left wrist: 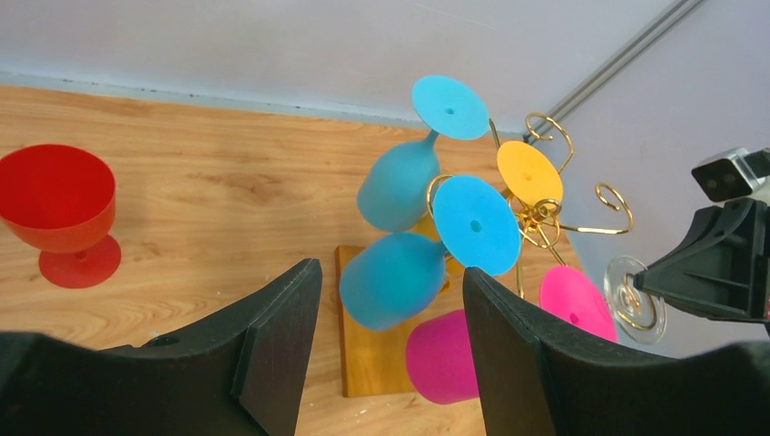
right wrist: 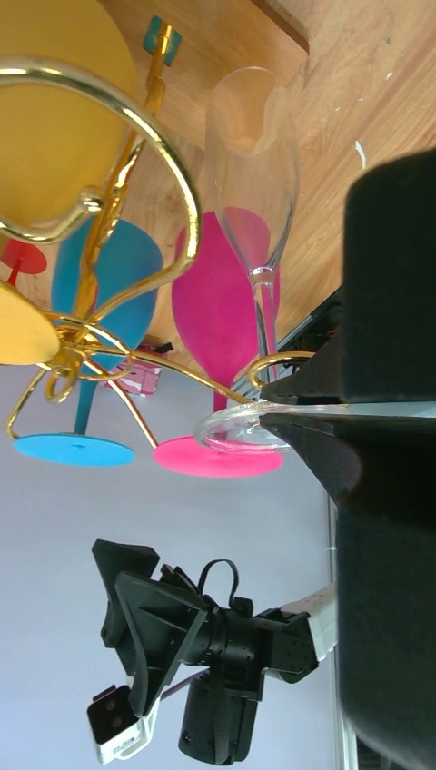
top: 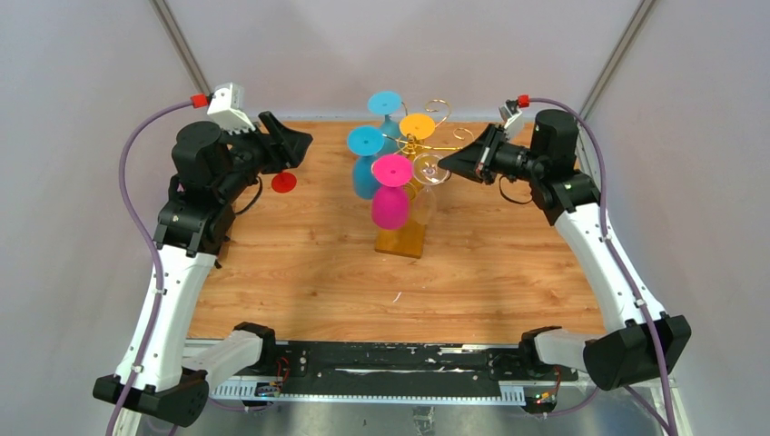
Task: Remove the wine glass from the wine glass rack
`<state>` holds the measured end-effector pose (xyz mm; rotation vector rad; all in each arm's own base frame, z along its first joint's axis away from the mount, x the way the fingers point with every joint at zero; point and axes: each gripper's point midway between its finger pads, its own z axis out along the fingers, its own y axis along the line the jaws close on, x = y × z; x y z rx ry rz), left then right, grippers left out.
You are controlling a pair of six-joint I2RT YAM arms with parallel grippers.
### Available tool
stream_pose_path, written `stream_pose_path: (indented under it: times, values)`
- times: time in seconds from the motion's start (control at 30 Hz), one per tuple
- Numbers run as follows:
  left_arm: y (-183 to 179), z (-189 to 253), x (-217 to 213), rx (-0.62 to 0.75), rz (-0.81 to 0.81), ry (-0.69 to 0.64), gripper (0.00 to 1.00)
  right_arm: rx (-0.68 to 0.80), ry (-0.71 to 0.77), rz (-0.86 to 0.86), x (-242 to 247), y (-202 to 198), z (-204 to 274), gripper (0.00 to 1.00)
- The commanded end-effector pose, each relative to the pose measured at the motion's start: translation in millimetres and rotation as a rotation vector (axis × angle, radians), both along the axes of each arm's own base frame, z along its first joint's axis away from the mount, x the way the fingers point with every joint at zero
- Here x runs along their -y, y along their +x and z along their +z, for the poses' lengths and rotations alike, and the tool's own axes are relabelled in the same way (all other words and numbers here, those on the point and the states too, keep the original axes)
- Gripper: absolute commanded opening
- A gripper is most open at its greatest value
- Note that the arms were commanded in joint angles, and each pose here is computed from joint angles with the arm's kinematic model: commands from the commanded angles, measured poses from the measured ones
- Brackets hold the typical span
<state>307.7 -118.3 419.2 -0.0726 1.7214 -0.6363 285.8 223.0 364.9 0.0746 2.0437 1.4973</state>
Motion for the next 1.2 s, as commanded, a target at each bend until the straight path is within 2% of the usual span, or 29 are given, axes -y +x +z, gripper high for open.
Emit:
stream_pose_path:
  times: [0.0, 0.4, 0.67, 0.8, 0.97, 1.07, 1.17]
  values:
    - [-5.7, 4.6, 1.4, 0.023, -0.015, 0.006, 0.64, 0.069, -0.006, -0.013, -4.8, 10.5, 18.6, 0.00]
    - [-4.9, 3.3, 0.8, 0.022, -0.014, 0.019, 0.64, 0.123, -0.013, -0.120, 18.7, 36.6, 34.6, 0.00]
    - [-4.3, 1.4, 2.6, 0.018, -0.021, 0.012, 0.64, 0.128, -0.004, -0.185, 53.3, 26.6, 36.3, 0.00]
    - [0.3, -4.3, 4.0, 0.008, -0.025, 0.018, 0.64, 0.112, -0.007, -0.169, 56.4, 8.1, 29.6, 0.00]
    - [15.5, -24.9, -10.4, -0.043, 0.066, 0.070, 0.63, 0.141, -0.077, -0.214, 73.4, -28.2, 25.4, 0.00]
    - [24.4, -33.0, -10.2, -0.069, 0.078, 0.085, 0.62, 0.219, -0.143, -0.275, 86.3, -57.1, 46.7, 0.00]
    - [30.6, -29.5, -5.9, -0.072, 0.092, 0.104, 0.60, 0.351, -0.224, -0.373, 102.8, -88.4, 90.2, 0.00]
